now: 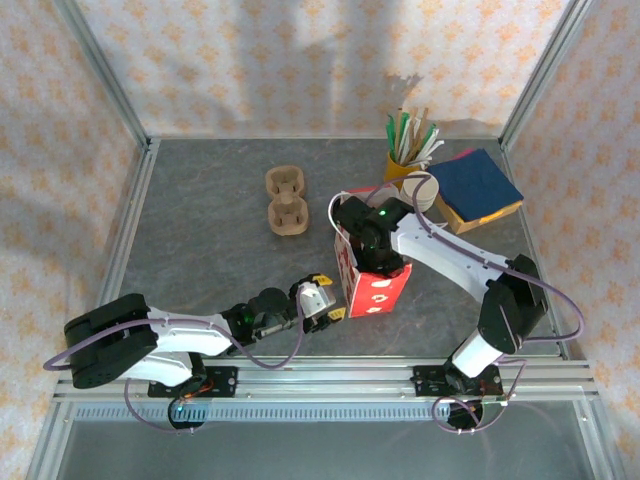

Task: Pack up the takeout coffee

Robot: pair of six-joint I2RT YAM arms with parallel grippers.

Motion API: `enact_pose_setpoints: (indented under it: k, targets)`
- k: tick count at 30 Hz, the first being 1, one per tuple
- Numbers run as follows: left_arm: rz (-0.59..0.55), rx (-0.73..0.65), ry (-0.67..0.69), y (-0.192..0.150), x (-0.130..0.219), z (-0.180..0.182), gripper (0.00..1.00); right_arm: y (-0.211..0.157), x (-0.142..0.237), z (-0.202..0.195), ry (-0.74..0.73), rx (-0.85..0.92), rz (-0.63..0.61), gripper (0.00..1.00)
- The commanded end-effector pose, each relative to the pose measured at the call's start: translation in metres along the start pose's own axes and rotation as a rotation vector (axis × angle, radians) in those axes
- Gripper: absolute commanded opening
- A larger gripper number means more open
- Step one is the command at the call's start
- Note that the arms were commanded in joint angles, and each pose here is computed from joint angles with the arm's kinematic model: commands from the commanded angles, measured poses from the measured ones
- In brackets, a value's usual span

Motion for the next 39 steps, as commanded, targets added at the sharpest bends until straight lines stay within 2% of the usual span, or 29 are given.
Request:
enact_pose_setpoints:
  k: [1, 25, 39]
  targets:
    - [-0.01, -0.003, 0.002, 0.001, 0.003, -0.001, 0.72, 0.001, -0.036, 0.002, -0.019, 0.017, 0.068, 0.57]
    - [-0.006, -0.009, 0.001, 0.001, 0.002, -0.002, 0.72, 0.005, -0.038, 0.001, -0.016, 0.02, 0.072, 0.57]
    - [-0.004, -0.01, 0.005, 0.001, 0.002, -0.001, 0.72, 0.009, -0.022, 0.004, 0.008, 0.019, 0.035, 0.6]
Point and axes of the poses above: each hand's point on the last joint's axis, 136 mm out from that joint toward the fingers, its own x axis back along the fingers, its own z axis along the line the jaws close on, y = z × x, the point moved 1 cm from there along x, back along the fingers
